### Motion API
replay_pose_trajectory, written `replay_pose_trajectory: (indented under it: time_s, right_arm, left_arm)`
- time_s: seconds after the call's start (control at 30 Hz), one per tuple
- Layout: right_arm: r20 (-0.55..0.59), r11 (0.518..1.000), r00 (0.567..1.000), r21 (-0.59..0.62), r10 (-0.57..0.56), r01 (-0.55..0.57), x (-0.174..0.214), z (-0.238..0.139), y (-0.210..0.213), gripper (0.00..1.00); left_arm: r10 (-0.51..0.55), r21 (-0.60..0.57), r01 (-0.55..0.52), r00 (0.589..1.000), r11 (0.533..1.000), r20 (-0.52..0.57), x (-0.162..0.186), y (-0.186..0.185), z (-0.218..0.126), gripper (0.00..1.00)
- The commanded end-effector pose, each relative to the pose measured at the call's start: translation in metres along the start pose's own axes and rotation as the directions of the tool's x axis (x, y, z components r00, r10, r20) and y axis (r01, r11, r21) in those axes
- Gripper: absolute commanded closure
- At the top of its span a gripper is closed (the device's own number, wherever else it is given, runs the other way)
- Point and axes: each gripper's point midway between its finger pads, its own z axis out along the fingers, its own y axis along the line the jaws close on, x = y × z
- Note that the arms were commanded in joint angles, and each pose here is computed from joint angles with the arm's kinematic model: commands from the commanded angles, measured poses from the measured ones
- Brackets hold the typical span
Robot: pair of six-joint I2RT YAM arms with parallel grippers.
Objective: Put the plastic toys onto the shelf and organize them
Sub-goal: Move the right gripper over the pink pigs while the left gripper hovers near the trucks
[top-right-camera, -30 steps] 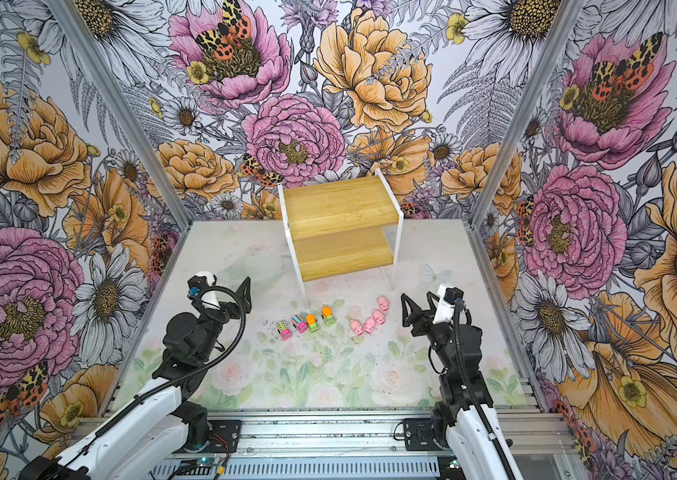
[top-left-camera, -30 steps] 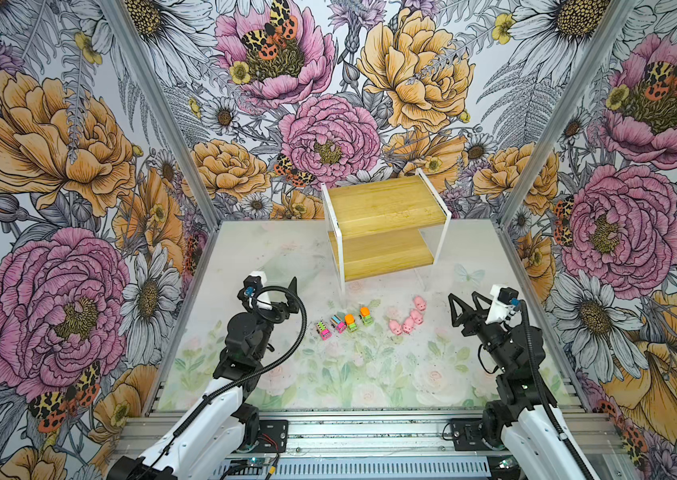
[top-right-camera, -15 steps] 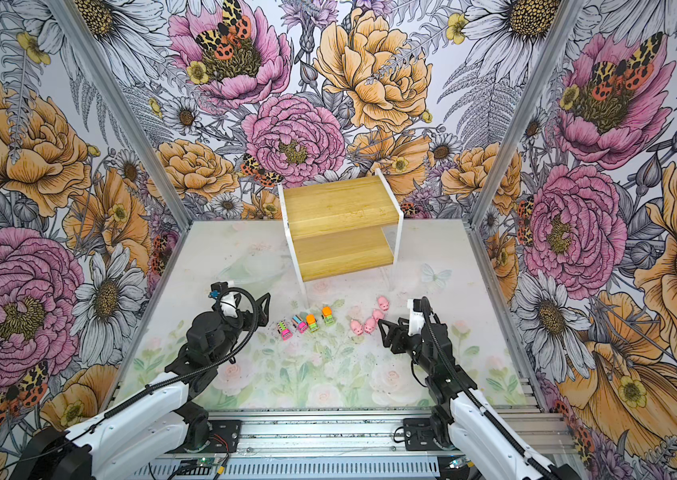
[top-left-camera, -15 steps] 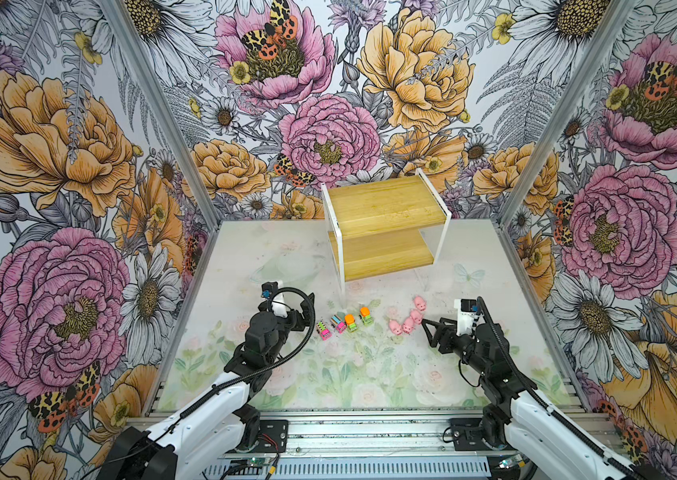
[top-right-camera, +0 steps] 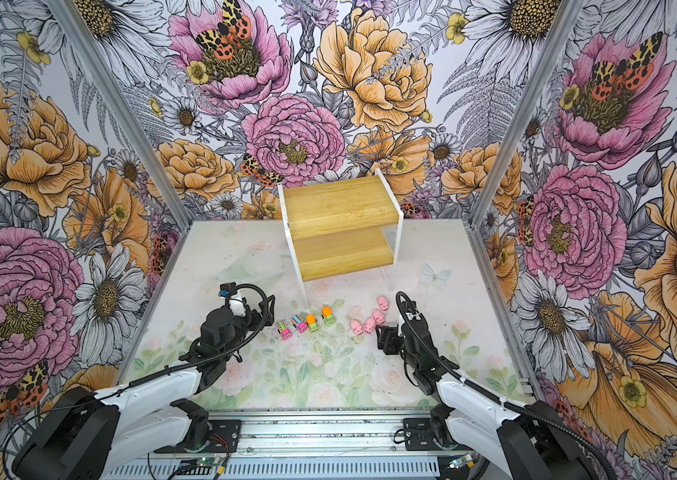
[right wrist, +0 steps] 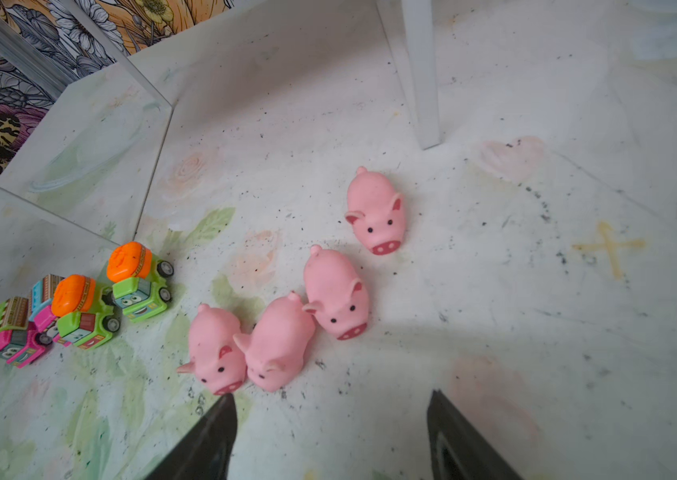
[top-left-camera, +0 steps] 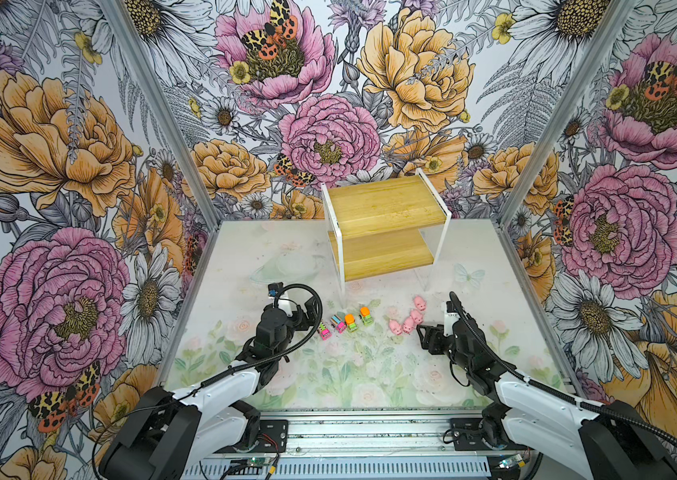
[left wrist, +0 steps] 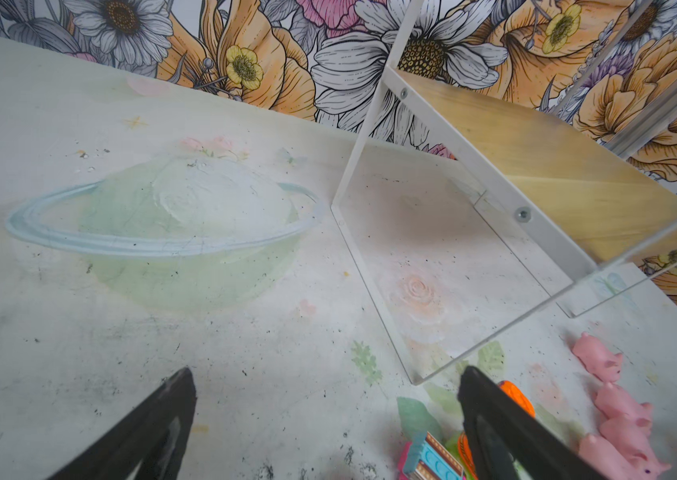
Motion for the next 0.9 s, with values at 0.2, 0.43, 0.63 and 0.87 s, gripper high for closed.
replay_pose_trajectory:
  time_s: [0.2, 0.43, 0.63, 0.87]
  right_arm:
    - [0.067, 0.998, 0.998, 0.060, 0.018, -0.022, -0.020, 0.004, -0.005, 0.33]
    - [0.070, 0.997, 0.998, 0.083, 0.000, -0.006, -0.022, 0.007, -0.007, 0.37]
    - [0.055, 0.994, 0.998, 0.100, -0.042, 0.036, -0.026, 0.014, -0.006, 0.40]
    - [0.017, 0.990, 0.996, 0.113, -0.085, 0.083, -0.023, 0.029, -0.004, 0.47]
  left_arm:
    - [-0.018, 0.038, 0.017, 1.000, 0.999, 0.026, -0.004, -0.008, 0.001, 0.01]
    - [-0.020, 0.046, 0.019, 1.000, 0.999, 0.008, 0.002, -0.008, 0.001, 0.01]
    - [-0.010, 0.046, 0.011, 1.000, 0.999, -0.009, 0.007, -0.007, 0.002, 0.01]
    - [0.010, 0.054, -0.008, 1.000, 0.998, -0.027, 0.014, -0.008, 0.005, 0.01]
